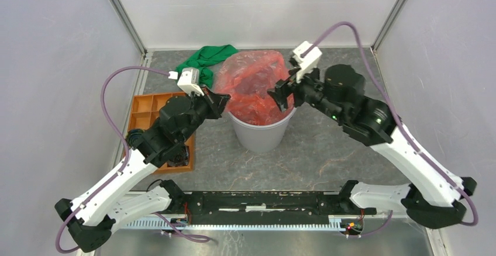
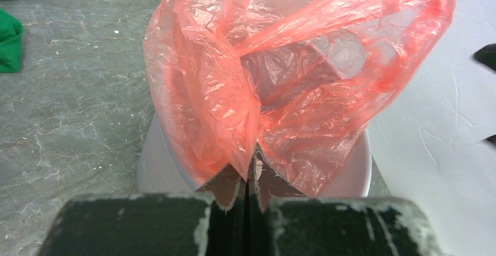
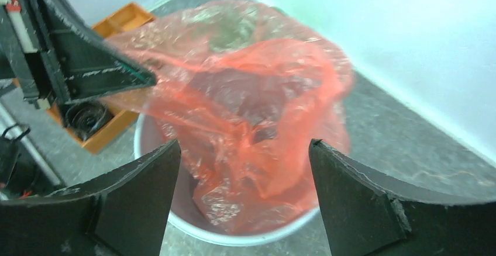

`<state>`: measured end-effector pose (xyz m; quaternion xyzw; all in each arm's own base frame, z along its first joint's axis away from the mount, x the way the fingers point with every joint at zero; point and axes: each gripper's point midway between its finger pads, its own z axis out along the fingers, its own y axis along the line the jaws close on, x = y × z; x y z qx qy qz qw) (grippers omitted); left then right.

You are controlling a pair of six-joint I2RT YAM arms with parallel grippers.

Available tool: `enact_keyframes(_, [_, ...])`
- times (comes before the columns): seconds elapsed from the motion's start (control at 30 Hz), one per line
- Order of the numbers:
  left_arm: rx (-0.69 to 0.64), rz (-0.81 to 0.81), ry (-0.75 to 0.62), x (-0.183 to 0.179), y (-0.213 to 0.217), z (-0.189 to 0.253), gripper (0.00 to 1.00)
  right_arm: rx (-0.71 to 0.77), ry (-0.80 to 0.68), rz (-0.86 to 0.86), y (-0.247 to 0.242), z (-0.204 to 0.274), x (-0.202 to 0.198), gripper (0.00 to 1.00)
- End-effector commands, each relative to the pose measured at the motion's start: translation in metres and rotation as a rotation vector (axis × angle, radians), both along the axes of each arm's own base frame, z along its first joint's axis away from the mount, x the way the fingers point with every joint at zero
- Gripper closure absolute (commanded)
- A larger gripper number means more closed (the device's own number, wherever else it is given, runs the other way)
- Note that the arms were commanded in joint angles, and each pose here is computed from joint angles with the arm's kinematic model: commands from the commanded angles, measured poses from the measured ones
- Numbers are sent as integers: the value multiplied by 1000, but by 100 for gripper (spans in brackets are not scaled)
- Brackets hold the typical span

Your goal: Put the trash bags into the trash bin

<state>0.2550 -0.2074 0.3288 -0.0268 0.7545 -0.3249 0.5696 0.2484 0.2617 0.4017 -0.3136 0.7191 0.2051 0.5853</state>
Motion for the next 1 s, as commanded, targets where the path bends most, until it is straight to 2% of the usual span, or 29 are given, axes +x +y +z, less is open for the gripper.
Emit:
enact_keyframes(0.0, [-83,-25,-25,-6,-3,22,98,12,-64,-168,-31,12,12,12])
enact_keyframes(0.03, [-88,-30,-24,-7,-4,23,98,-5,-84,-187,-35,13,15,12])
enact_keyframes(0.17, [-115,-53,-21,-10,-8,28,98,11,-90,-234,-36,8,23,26])
enact_keyframes(0.37, [-152,-85,-20,-15,-12,34,98,23,-56,-251,-22,-12,34,28])
enact_keyframes(0.6, [-224,-183,-7,-33,-23,44,98,-58,-163,-371,-25,-23,69,40])
enact_keyframes(0.73, [-275,-244,48,-43,-33,33,98,-156,-199,-223,9,-38,80,54])
enact_keyframes(0.8, [-305,-270,77,-46,-38,25,98,-188,-179,-141,26,-53,80,66])
enact_keyframes(0.87, [-339,-289,99,-48,-44,22,98,-223,-99,-33,45,-73,72,73])
enact_keyframes(0.93, [-360,-306,115,-48,-49,20,98,-233,27,59,58,-90,57,84])
enact_keyframes(0.97, [-365,-316,125,-48,-52,18,98,-225,96,100,64,-98,47,86])
